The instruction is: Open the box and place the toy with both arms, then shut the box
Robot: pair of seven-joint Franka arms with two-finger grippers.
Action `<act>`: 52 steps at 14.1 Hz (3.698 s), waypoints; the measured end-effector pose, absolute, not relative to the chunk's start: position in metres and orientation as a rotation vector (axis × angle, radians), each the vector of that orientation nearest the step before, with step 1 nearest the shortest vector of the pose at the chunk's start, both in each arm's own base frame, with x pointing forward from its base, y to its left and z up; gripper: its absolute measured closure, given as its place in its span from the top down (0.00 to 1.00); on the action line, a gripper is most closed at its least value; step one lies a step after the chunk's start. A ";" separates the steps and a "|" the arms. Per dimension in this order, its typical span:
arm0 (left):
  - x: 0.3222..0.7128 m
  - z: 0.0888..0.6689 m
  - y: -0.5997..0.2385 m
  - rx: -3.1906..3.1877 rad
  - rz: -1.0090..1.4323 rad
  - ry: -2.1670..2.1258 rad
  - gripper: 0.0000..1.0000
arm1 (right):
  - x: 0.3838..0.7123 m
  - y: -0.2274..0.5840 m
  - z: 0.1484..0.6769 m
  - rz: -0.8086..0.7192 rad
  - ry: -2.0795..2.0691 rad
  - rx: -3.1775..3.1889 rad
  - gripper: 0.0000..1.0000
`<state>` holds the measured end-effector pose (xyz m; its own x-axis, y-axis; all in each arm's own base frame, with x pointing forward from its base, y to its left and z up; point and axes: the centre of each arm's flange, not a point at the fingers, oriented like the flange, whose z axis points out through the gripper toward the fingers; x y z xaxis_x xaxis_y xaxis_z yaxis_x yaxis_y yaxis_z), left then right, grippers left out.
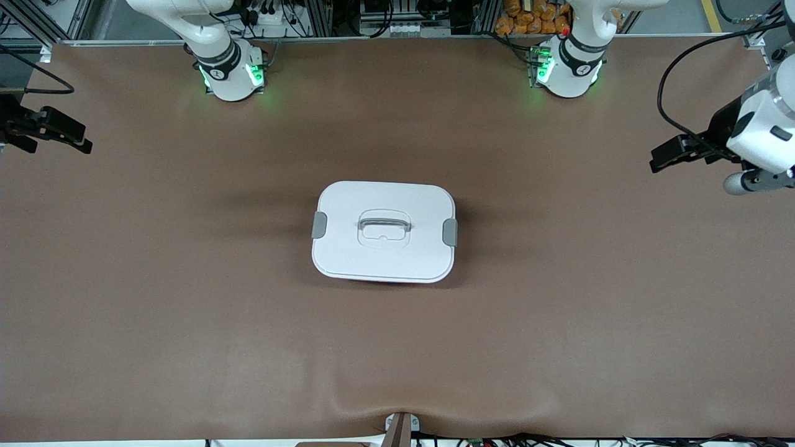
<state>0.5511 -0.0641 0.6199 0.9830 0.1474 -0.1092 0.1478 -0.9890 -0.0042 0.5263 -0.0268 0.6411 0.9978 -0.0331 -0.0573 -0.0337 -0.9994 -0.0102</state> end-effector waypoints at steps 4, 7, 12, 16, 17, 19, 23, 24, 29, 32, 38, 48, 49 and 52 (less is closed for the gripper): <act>0.526 0.623 -0.077 3.134 -0.165 0.193 1.00 | 0.526 -0.028 0.642 0.086 0.057 -3.129 1.00; 0.511 0.629 -0.081 3.141 -0.144 0.184 1.00 | 0.526 -0.030 0.645 0.075 0.061 -3.129 1.00; 0.503 0.643 -0.074 3.141 -0.100 0.130 1.00 | 0.526 -0.030 0.646 0.072 0.061 -3.129 1.00; 0.505 0.645 -0.069 3.138 -0.074 0.120 1.00 | 0.526 -0.030 0.646 0.073 0.061 -3.129 1.00; 0.505 0.646 -0.069 3.138 -0.066 0.119 1.00 | 0.526 -0.030 0.646 0.073 0.061 -3.129 1.00; 0.507 0.649 -0.070 3.135 -0.026 0.118 1.00 | 0.526 -0.030 0.646 0.073 0.061 -3.129 1.00; 0.511 0.652 -0.069 3.144 0.031 0.085 1.00 | 0.526 -0.030 0.646 0.073 0.061 -3.129 1.00; 0.512 0.652 -0.068 3.150 0.038 0.057 1.00 | 0.526 -0.030 0.646 0.073 0.061 -3.129 1.00; 0.510 0.654 -0.067 3.159 0.066 0.018 1.00 | 0.526 -0.030 0.646 0.081 0.061 -3.129 1.00; 0.509 0.656 -0.067 3.159 0.076 0.018 1.00 | 0.525 -0.030 0.645 0.088 0.061 -3.128 1.00; 0.509 0.657 -0.067 3.158 0.081 0.018 1.00 | 0.525 -0.030 0.645 0.089 0.061 -3.128 1.00; 0.508 0.659 -0.066 3.159 0.073 0.021 1.00 | 0.525 -0.029 0.645 0.093 0.061 -3.128 1.00; 0.508 0.659 -0.066 3.159 0.067 0.024 1.00 | 0.525 -0.029 0.645 0.093 0.061 -3.128 1.00; 0.508 0.659 -0.062 3.160 0.062 0.037 1.00 | 0.525 -0.029 0.645 0.093 0.061 -3.128 1.00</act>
